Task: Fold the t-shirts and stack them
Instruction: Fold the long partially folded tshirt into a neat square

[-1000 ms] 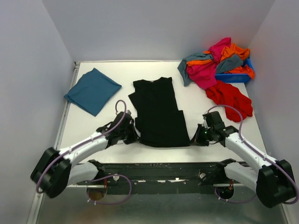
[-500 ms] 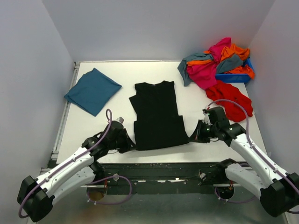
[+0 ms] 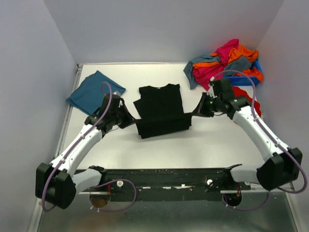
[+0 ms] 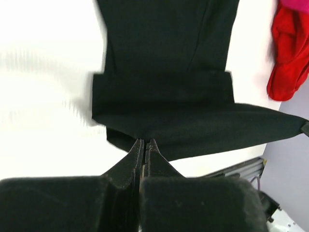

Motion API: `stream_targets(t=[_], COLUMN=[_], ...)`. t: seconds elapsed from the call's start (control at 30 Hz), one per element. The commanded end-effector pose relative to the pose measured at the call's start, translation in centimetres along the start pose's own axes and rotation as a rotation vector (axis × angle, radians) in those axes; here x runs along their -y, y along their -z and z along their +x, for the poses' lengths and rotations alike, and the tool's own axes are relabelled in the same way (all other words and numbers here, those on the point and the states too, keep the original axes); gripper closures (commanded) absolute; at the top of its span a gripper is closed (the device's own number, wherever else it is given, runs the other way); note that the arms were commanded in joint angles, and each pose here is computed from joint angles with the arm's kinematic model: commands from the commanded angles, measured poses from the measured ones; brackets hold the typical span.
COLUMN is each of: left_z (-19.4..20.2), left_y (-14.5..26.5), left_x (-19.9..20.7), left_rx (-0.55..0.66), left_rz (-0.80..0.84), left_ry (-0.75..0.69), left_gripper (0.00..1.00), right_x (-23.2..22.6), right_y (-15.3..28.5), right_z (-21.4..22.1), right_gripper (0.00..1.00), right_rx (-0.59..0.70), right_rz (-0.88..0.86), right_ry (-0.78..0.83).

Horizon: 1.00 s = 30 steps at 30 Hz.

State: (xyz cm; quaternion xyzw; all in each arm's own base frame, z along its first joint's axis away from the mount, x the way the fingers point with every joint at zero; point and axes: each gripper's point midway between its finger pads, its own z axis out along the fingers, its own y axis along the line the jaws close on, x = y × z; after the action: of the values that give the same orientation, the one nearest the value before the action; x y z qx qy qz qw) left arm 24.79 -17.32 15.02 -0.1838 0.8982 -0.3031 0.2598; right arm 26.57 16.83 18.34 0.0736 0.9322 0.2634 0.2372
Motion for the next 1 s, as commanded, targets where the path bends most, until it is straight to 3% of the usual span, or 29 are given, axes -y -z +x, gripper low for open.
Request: stream_targets(t=[0.0,0.4,0.77,0.8,0.83,0.87,0.93,0.97], left_z=[-5.2,-15.1,-22.0,-22.3,-22.9,-23.4,-24.2,-24.5], left_y=[-0.8,-7.0,-14.2,-15.4,-16.3,-17.3,-19.0,-19.5], left_x=[2.4,2.6,2.8,2.6,2.8,2.9,2.4,2.2], left_rx=[0.077,0.156,0.217,0.210,0.214,0.218,0.229,0.233], left_rz=[0.012,-0.084,-0.039,-0.040,-0.031,-0.022,-0.023,-0.030], left_ry=[-0.087,-0.047,-0.011,-0.008,-0.009,-0.009,-0.011,-0.012], left_gripper=[1.00,1.00,1.00,0.98,0.83,0.65,0.35,0.25], right_x=[0.1,-0.3,-0.3,-0.4,-0.1,0.2,0.8,1.1], right_y=[-1.1,-9.3,-16.7,-17.5,-18.7,-19.9,-21.4,-21.6], right_z=[-5.4,-14.4,-22.8,-23.3,-23.8,-24.3,-25.4,-25.7], right_gripper=[0.99,0.99,0.99,0.99,0.98,0.83,0.22,0.08], right_rx=[0.063,-0.003,0.025,0.027,0.032,0.039,0.072,0.085], right_rz=[0.048,0.038,-0.067,-0.105,-0.127,-0.146,-0.153,-0.138], right_ry=[-0.005,-0.085,-0.120,-0.125,-0.131,-0.133,-0.124,-0.109])
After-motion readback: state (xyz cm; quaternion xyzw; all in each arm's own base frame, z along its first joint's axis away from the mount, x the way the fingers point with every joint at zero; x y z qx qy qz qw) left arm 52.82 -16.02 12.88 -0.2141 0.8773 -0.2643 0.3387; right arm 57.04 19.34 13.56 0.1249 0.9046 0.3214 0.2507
